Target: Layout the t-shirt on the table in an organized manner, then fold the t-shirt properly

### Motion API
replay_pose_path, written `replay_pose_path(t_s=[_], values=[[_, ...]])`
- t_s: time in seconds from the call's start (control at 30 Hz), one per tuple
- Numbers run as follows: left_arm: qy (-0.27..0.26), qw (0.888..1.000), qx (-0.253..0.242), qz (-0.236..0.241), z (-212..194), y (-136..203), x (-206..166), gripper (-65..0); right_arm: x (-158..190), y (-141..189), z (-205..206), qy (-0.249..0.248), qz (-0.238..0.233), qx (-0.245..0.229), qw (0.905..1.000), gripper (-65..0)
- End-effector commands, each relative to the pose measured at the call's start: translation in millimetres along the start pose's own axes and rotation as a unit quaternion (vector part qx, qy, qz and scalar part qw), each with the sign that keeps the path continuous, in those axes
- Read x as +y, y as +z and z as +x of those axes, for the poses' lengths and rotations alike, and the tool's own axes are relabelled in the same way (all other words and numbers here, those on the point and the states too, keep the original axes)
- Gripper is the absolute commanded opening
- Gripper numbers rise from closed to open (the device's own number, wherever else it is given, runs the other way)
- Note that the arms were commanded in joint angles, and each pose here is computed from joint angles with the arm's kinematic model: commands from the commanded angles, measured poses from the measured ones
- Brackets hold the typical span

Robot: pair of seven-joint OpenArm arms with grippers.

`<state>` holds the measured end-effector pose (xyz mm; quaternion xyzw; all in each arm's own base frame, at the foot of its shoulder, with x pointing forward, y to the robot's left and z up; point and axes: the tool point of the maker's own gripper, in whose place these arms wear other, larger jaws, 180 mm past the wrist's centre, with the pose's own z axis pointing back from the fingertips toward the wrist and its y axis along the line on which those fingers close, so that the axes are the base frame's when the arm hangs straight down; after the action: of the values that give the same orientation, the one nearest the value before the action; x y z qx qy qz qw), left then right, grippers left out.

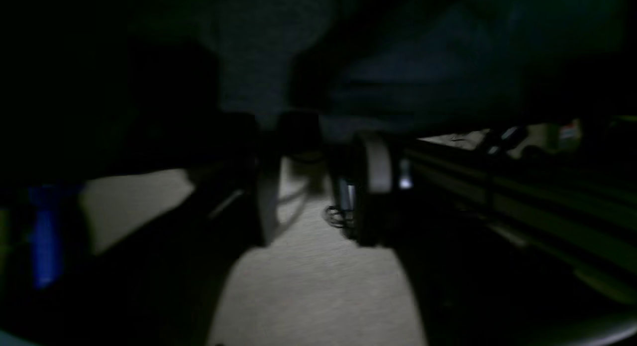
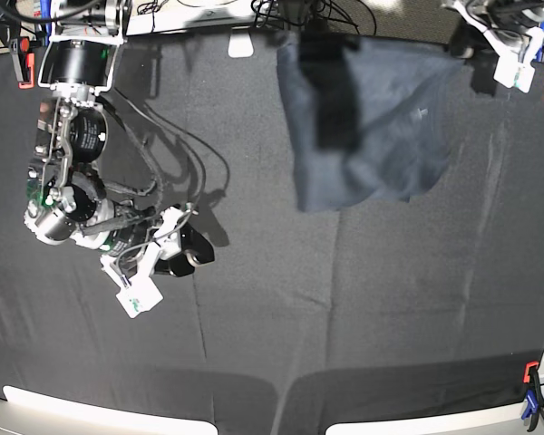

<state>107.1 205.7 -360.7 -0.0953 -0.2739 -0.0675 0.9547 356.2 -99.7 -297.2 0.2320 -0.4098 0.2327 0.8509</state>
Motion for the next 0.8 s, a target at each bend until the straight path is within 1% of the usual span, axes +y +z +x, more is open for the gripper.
replay_pose_path(t_s=[0.0, 0.07, 0.1, 0.17, 0.2, 0.23, 0.27, 0.33, 0.37, 0.4, 0.53, 0.67, 0.77], values=[[-0.007, 1.0, -0.011, 0.009, 8.3, 5.3, 5.0, -40.9, 3.0, 5.9, 26.5, 0.015, 0.011, -0.045, 0.9988, -41.9], [-0.002, 1.0, -0.015, 0.028, 14.2, 8.7, 16.5, -40.9, 12.5, 7.0, 36.1, 0.006, 0.037, -0.067, 0.997, -42.3], [0.001, 0.999, -0.023, 0.037, 19.9, 10.9, 21.2, -41.2, 18.1, 6.8, 40.3, 0.004, 0.051, -0.075, 0.9958, -44.2], [-0.005, 0.998, -0.054, 0.043, 36.2, 15.8, 21.5, -44.6, 30.4, 2.6, 45.1, 0.008, 0.073, -0.08, 0.9941, -52.2], [-0.008, 0.997, -0.074, 0.035, 46.4, 18.9, 15.9, -47.5, 38.4, -1.6, 45.4, 0.013, 0.085, -0.076, 0.9934, -56.7], [-0.009, 0.995, -0.094, 0.014, 56.3, 22.3, 5.4, -51.2, 47.1, -6.3, 44.1, 0.021, 0.096, -0.069, 0.9927, -60.3], [-0.013, 0.993, -0.117, -0.017, 66.8, 26.5, -9.0, -55.6, 57.6, -11.5, 41.9, 0.029, 0.11, -0.062, 0.9916, -62.8], [-0.031, 0.984, -0.153, -0.09, 79.8, 35.1, -42.9, -64.7, 80.9, -21.9, 38.7, 0.047, 0.139, -0.053, 0.9877, -65.0], [-0.038, 0.977, -0.168, -0.126, 82.6, 38.4, -59.1, -65.0, 92.8, -27.4, 37.0, 0.058, 0.152, -0.05, 0.9854, -65.0], [-0.021, 0.973, -0.174, -0.147, 83.0, 38.7, -68.6, -65.0, 103.7, -33.3, 34.6, 0.073, 0.16, -0.047, 0.9834, -65.0], [0.03, 0.971, -0.142, -0.192, 61.6, 16.4, -95.1, -65.0, 129.3, -55.7, 19.3, 0.155, 0.152, -0.021, 0.9759, -65.0], [0.062, 0.97, -0.068, -0.227, 22.1, -21.9, -113.2, -65.0, 126.3, -69.8, 16.0, 0.179, 0.105, -0.014, 0.9781, -65.0], [0.073, 0.971, -0.025, -0.228, 0.1, -46.3, -113.2, -65.0, 119.4, -76.8, 17.2, 0.183, 0.086, -0.014, 0.9793, -65.0]])
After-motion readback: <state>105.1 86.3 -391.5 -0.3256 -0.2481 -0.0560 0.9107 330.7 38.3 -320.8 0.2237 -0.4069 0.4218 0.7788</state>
